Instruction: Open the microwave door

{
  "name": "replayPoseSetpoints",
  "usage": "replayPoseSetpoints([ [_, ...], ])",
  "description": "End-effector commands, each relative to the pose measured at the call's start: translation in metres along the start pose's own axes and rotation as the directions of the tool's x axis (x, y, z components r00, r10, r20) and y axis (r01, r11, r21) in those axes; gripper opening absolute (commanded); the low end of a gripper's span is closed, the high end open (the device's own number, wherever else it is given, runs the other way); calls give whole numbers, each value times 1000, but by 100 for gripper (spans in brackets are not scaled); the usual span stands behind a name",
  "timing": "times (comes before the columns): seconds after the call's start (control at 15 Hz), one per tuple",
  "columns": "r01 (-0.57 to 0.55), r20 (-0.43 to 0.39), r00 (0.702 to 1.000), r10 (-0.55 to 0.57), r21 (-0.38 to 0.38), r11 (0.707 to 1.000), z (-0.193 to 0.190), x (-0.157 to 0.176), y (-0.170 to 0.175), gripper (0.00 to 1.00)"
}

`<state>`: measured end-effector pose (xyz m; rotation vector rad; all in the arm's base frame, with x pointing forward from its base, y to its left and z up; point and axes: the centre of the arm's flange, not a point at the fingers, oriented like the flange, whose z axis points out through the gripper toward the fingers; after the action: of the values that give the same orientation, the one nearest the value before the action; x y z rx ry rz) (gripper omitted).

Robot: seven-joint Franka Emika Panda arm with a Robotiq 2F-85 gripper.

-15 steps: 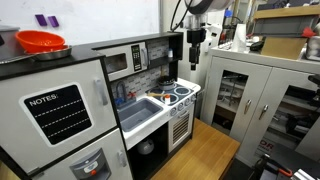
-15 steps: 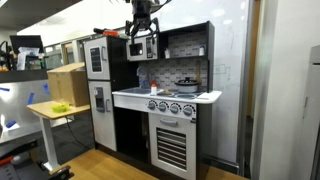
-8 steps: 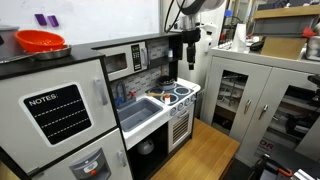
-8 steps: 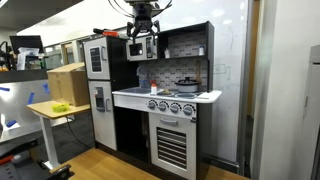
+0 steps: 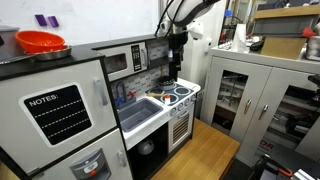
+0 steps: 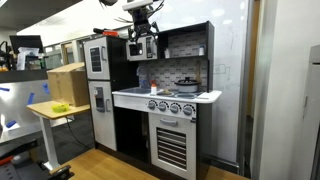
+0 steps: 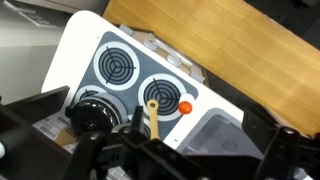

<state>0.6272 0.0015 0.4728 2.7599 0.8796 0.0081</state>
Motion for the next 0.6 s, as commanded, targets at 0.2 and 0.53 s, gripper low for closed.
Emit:
replayPoseSetpoints([
  [0.2,-267,-152,958,245,-141,953,13,45,-93,100],
  [0.53,-516,-219,845,489,-92,851,40,31,-136,100],
])
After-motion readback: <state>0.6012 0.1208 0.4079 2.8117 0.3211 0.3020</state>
